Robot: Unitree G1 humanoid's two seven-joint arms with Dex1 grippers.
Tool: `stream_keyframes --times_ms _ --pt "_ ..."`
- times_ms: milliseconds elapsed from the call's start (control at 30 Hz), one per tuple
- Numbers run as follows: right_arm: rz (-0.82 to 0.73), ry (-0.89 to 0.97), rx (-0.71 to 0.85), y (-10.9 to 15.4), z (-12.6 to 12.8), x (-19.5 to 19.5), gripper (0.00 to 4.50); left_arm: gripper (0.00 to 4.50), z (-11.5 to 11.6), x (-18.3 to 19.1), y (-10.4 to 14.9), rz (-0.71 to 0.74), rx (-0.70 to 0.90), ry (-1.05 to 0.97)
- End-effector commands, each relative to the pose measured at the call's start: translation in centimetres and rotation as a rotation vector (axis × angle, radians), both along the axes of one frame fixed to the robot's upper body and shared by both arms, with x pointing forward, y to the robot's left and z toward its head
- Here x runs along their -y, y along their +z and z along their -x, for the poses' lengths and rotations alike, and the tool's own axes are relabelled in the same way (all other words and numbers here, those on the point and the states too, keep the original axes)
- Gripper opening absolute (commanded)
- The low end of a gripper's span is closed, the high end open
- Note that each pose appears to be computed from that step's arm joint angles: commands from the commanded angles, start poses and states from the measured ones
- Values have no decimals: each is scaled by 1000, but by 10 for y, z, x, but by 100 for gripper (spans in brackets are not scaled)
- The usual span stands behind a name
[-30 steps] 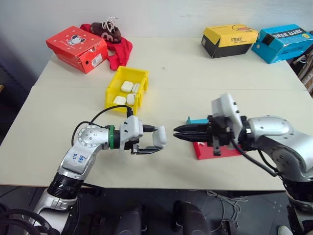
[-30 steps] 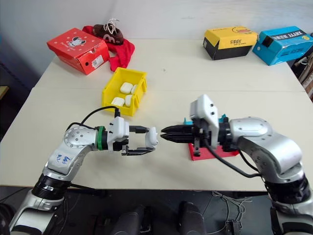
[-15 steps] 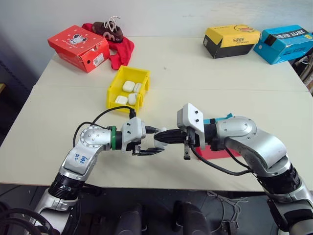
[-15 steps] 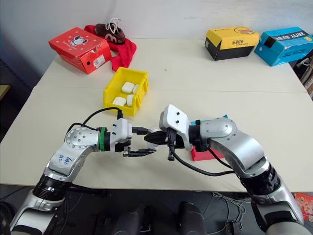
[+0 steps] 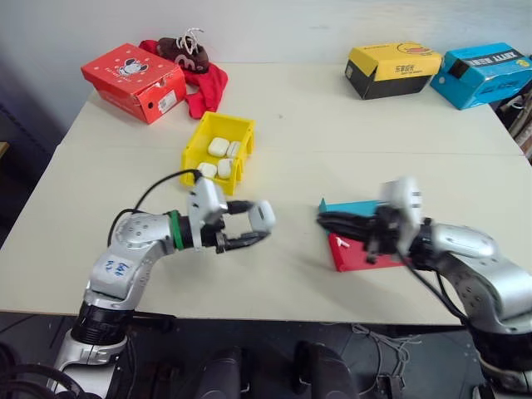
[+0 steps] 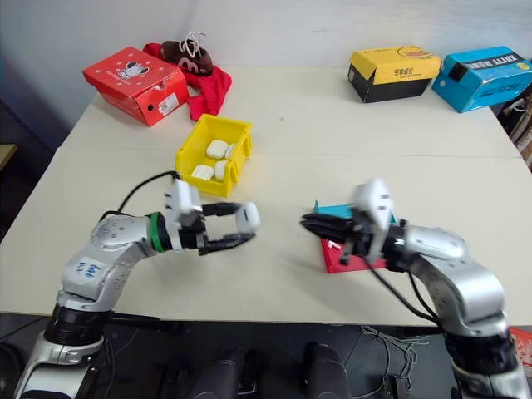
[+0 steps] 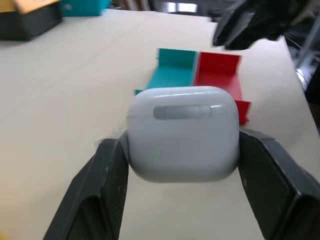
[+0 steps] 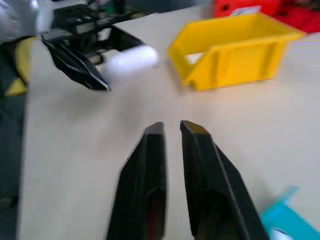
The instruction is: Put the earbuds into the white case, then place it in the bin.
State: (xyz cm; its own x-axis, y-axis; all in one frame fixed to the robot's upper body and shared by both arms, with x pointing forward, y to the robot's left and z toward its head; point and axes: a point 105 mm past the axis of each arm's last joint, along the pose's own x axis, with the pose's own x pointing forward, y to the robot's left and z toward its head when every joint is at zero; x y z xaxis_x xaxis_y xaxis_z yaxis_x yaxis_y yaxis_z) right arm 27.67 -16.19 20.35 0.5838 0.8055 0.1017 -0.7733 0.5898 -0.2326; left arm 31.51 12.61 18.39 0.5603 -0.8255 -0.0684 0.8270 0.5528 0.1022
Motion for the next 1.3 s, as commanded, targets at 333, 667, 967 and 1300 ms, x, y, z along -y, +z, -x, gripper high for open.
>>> stream_keyframes --times_ms 333,667,967,1300 --pt "101 -197 252 3 42 61 419 277 -82 -50 47 130 13 545" --pt "67 -257 251 -1 48 63 450 312 -132 -29 39 29 20 500" --pt "98 -283 228 -5 46 79 450 446 -100 -36 40 -24 81 321" --pt "470 -47 51 -14 11 133 450 446 47 -152 -16 -413 139 214"
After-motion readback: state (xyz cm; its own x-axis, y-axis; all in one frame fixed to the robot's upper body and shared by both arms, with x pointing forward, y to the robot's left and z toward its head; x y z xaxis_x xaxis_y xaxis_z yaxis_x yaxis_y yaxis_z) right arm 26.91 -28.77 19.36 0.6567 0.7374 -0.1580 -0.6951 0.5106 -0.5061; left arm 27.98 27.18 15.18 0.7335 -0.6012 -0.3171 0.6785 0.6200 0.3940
